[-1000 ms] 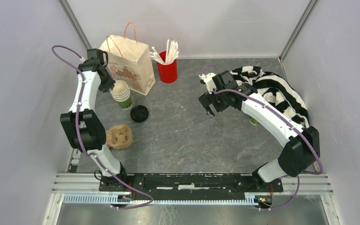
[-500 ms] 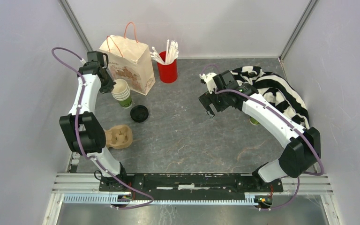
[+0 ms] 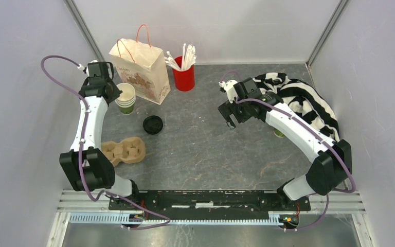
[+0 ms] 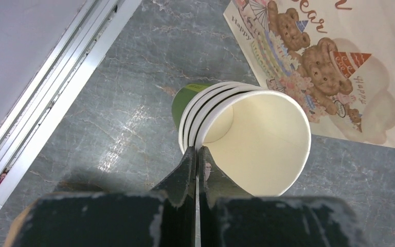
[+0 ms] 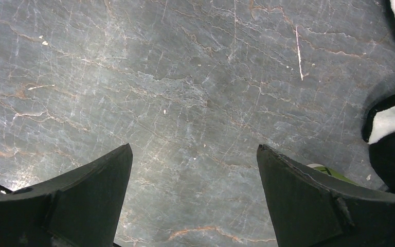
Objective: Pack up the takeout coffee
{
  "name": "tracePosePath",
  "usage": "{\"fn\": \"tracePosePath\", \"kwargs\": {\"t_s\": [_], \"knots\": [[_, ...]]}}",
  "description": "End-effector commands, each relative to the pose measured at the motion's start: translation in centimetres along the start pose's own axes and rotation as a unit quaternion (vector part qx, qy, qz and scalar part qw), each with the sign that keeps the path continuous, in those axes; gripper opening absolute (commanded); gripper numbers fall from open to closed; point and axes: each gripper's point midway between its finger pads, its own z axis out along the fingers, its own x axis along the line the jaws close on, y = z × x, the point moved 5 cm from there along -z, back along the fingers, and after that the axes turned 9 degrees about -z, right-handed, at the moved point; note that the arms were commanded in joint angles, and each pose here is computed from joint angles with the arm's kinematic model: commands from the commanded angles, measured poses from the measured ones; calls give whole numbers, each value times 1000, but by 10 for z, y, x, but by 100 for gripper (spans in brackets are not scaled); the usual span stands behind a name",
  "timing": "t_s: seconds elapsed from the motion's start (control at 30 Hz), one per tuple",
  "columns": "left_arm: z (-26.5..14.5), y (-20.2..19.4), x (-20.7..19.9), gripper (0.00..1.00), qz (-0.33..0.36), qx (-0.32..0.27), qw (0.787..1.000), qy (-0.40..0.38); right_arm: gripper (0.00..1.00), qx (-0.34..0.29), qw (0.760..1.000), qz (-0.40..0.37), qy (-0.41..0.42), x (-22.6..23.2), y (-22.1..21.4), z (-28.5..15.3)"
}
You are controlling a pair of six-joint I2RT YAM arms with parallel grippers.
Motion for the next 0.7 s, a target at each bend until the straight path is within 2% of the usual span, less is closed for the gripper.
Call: {"fn": "tracePosePath", "kwargs": {"t_s": [0.0,0.1,0.17,0.2,0.3,0.4,0.53,0.6,0.67], "knots": [[-9,15,-11,2,-58,-37,997,-40,98,-28,1000,-7,-3,-2,6,-8],[-10,14,-10,2,-87,-76,991,-64,98,-27,1000,-7,-8,-3,4,-9],[2,5,-1,2,-111,-45,991,-52,98,-27,1000,-7,-3,-2,5,-8],[-1,7,-6,2,-121,-39,989,-71,98,-27,1000,-9,-3,-1,5,-8],[-18,19,-17,2,-141,-86,981,-107,98,-24,1000,-8,-17,-5,1,-10],[1,14,-4,2,-164,-38,981,-96,98,-26,1000,-8,-4,-1,4,-8],[-13,23,-7,2,-207,-74,966,-133,98,-25,1000,-10,-16,-4,3,-11],[3,14,0,2,-217,-45,968,-115,98,-25,1000,-9,-10,-3,3,-9],[-5,17,-9,2,-212,-24,968,-133,98,-24,1000,-10,-8,-2,3,-9]]}}
